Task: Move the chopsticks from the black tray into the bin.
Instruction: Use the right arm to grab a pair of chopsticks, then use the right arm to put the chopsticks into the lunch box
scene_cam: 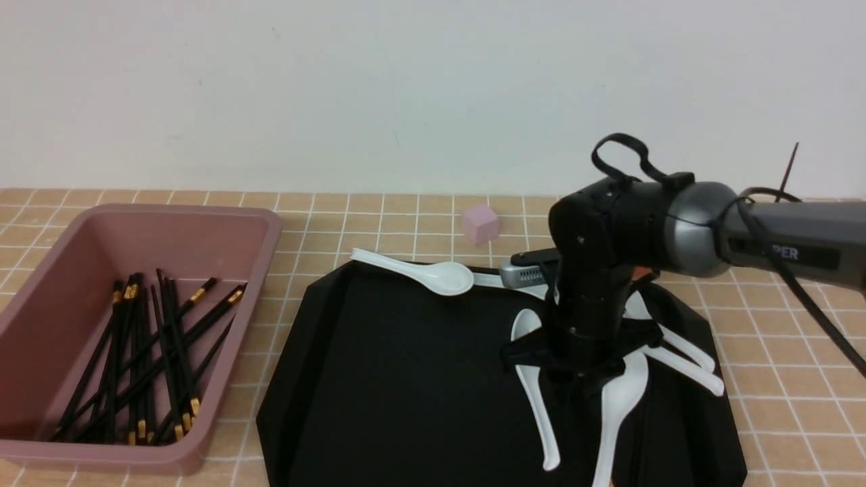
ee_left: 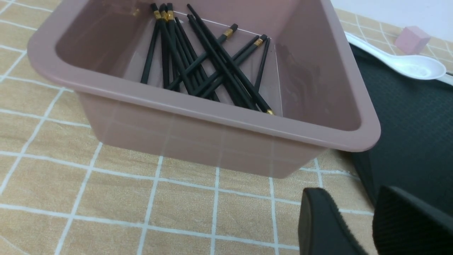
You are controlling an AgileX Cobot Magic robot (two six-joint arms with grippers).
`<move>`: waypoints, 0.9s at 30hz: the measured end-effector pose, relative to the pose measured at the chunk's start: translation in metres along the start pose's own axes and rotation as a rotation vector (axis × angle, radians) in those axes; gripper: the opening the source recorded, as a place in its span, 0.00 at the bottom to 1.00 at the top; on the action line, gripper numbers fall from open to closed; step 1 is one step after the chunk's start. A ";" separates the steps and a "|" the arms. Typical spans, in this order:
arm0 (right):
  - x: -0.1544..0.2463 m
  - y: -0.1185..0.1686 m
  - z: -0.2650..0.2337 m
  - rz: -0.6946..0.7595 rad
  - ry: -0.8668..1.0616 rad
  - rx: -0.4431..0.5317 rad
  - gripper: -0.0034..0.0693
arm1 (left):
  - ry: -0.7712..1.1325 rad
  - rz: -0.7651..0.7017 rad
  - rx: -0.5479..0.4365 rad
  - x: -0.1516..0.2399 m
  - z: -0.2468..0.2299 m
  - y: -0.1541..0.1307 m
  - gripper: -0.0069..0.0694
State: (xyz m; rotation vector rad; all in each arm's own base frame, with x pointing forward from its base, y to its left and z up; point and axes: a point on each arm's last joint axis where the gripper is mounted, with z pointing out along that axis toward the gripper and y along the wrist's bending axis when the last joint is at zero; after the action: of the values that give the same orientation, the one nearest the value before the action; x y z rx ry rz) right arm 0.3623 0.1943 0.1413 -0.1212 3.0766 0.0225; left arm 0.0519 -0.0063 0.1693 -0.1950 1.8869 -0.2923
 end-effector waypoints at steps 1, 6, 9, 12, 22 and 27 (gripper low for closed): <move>0.000 0.001 0.000 0.006 -0.001 0.000 0.28 | 0.000 0.000 0.000 0.000 0.000 0.000 0.40; 0.000 0.000 0.000 -0.002 -0.011 0.021 0.21 | 0.000 0.000 0.000 0.000 0.000 0.000 0.40; 0.000 0.000 -0.003 -0.003 -0.016 0.022 0.21 | 0.000 0.000 0.000 0.000 0.000 0.000 0.40; 0.002 -0.002 -0.009 -0.018 -0.008 0.035 0.21 | 0.000 0.000 0.000 0.000 0.000 0.000 0.40; 0.019 -0.015 -0.075 -0.038 -0.070 0.047 0.21 | 0.000 0.000 0.000 0.000 0.000 0.000 0.40; 0.025 -0.013 -0.112 -0.012 -0.170 -0.048 0.21 | 0.000 0.000 0.000 0.000 0.000 0.000 0.40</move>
State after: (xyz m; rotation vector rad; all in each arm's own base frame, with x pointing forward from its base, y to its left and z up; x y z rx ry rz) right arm 0.3313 0.1771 0.2516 -0.1334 2.9061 0.1009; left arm 0.0519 -0.0063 0.1693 -0.1950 1.8869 -0.2923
